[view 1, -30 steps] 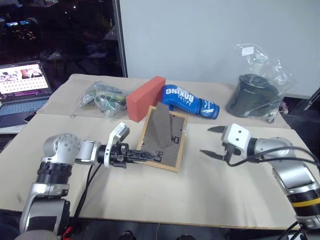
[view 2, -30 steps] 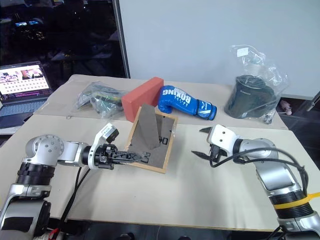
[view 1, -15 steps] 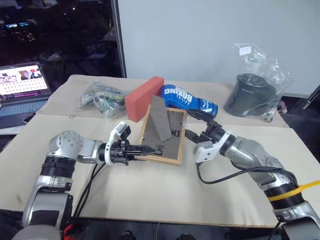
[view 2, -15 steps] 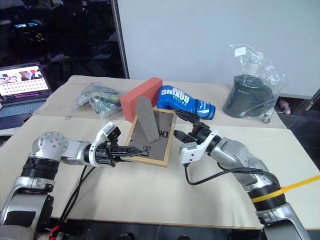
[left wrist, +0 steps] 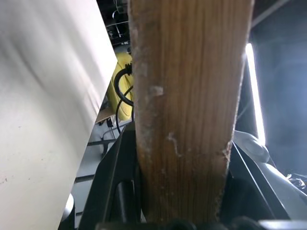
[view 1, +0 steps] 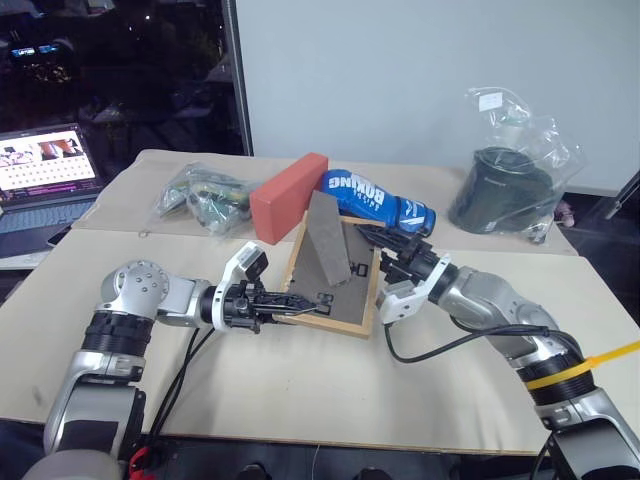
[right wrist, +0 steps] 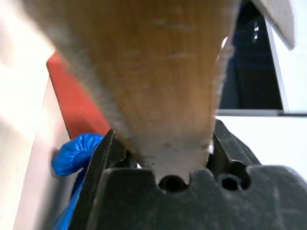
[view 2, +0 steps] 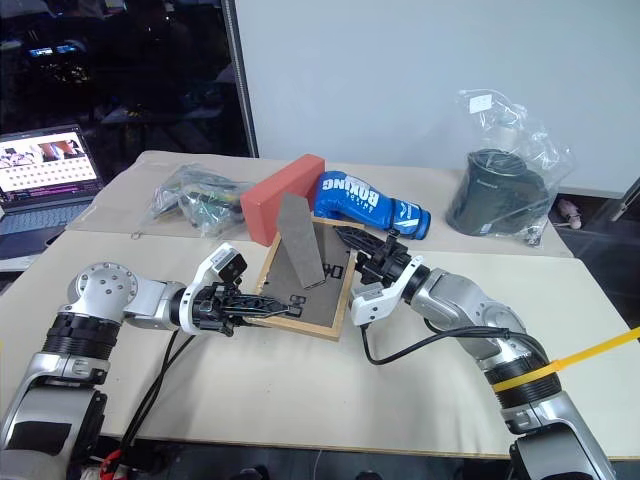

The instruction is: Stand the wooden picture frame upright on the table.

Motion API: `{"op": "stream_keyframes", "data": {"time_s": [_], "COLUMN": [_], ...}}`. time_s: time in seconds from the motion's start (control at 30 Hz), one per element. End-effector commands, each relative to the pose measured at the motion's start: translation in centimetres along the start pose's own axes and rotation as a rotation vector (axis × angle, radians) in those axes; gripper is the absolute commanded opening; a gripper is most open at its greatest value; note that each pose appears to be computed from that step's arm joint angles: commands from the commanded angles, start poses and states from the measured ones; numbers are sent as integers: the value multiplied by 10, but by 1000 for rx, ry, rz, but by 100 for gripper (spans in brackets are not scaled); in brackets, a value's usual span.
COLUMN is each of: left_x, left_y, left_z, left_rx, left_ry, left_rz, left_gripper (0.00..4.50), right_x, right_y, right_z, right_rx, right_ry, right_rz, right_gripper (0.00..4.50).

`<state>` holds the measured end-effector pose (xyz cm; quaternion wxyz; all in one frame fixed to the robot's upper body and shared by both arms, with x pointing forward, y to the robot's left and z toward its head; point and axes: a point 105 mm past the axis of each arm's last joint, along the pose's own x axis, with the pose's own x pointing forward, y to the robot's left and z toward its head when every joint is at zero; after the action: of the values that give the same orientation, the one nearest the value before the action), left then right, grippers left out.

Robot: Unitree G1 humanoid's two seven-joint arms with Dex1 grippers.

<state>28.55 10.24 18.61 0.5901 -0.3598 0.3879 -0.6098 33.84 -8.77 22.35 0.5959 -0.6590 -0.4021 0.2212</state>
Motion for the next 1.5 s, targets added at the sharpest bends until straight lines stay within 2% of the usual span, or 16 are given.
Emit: {"op": "stream_keyframes", "data": {"time_s": [0.03,0.13,0.17,0.2,0.27,0.33,0.47,0.6,0.67,0.83,1.13,1.33,1.5], "left_x": [-11,-21,-27,-33,-49,-55,-54,-55,-54,-59,-64,-76,-76], "left_y": [-1,-3,0,5,10,4,-9,-5,-7,-17,-34,-32,-31], "left_z": [5,11,16,24,53,51,32,11,2,-4,8,15,16], "left_rx": [52,125,216,334,651,762,878,1019,1081,1170,1239,1254,1225], "left_ry": [-31,-74,-103,-145,-305,-325,-289,-153,-103,-86,-180,-195,-198], "left_rz": [73,105,167,251,430,428,348,394,393,372,382,443,428], "left_gripper": [276,389,430,450,450,450,450,450,450,450,450,450,450], "right_x": [-2,-4,-4,-3,-1,-1,-4,-9,-12,-15,-14,-16,-15], "right_y": [-26,-26,-26,-24,-20,-16,3,14,19,38,67,90,102], "right_z": [0,0,-1,-2,-3,-4,-8,-7,-8,-13,-36,-26,-12], "right_rx": [28,58,101,138,290,439,898,1343,1492,1855,2113,2246,2268], "right_ry": [-22,-28,-25,-19,-11,-6,22,31,63,162,303,315,318], "right_rz": [-105,-101,-99,-90,-64,-32,48,101,124,193,163,187,214], "right_gripper": [130,126,126,126,126,126,126,125,125,125,125,125,125]}}
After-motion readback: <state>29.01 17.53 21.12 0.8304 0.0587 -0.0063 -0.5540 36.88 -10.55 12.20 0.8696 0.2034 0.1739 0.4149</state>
